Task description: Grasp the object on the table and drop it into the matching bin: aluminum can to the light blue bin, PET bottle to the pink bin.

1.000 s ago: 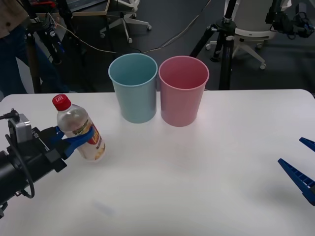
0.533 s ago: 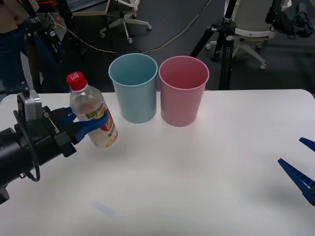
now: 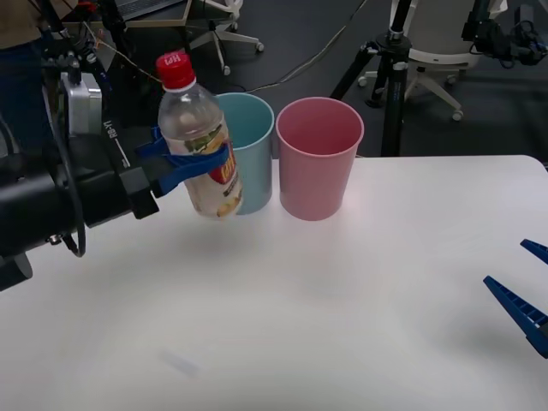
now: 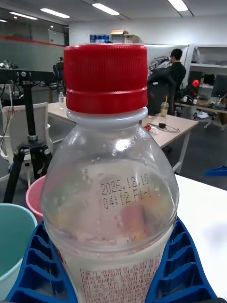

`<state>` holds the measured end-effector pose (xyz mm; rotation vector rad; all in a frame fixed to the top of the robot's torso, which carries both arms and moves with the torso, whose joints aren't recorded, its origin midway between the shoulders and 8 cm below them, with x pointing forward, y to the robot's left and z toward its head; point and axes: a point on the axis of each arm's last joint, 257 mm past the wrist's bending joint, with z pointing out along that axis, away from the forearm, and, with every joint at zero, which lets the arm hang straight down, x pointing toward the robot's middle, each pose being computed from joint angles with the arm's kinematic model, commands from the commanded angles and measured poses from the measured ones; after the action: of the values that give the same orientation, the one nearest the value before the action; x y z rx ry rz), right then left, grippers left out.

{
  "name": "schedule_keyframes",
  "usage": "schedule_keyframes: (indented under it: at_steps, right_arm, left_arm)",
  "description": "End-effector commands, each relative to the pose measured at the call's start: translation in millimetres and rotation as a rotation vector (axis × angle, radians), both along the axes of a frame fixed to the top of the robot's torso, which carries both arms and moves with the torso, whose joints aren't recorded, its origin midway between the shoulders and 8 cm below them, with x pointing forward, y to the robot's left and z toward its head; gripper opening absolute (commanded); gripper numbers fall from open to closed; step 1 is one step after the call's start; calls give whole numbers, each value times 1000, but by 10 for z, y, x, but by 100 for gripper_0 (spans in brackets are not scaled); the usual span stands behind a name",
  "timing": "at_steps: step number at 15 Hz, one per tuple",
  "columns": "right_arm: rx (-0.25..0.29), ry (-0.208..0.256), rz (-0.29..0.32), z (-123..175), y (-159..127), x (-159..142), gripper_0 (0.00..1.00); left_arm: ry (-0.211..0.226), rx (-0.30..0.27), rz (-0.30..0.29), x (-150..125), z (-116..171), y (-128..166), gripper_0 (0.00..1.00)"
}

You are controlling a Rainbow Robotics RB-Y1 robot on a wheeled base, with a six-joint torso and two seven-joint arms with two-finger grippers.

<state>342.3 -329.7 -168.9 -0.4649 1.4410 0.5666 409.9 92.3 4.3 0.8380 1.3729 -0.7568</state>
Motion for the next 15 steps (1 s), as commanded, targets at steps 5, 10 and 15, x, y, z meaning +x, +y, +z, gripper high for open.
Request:
schedule_keyframes:
  at_steps: [5,10,15]
  right_arm:
    - [0,0,0,0,0,0,100]
    - [0,0,0,0,0,0,100]
    - [0,0,0,0,0,0,100]
  left_arm:
    - [27,-15,-18,561,392,-345,1]
    - [24,-46,-5,1054,558,-678,3]
    - [8,-39,55,1441,505,-980,5]
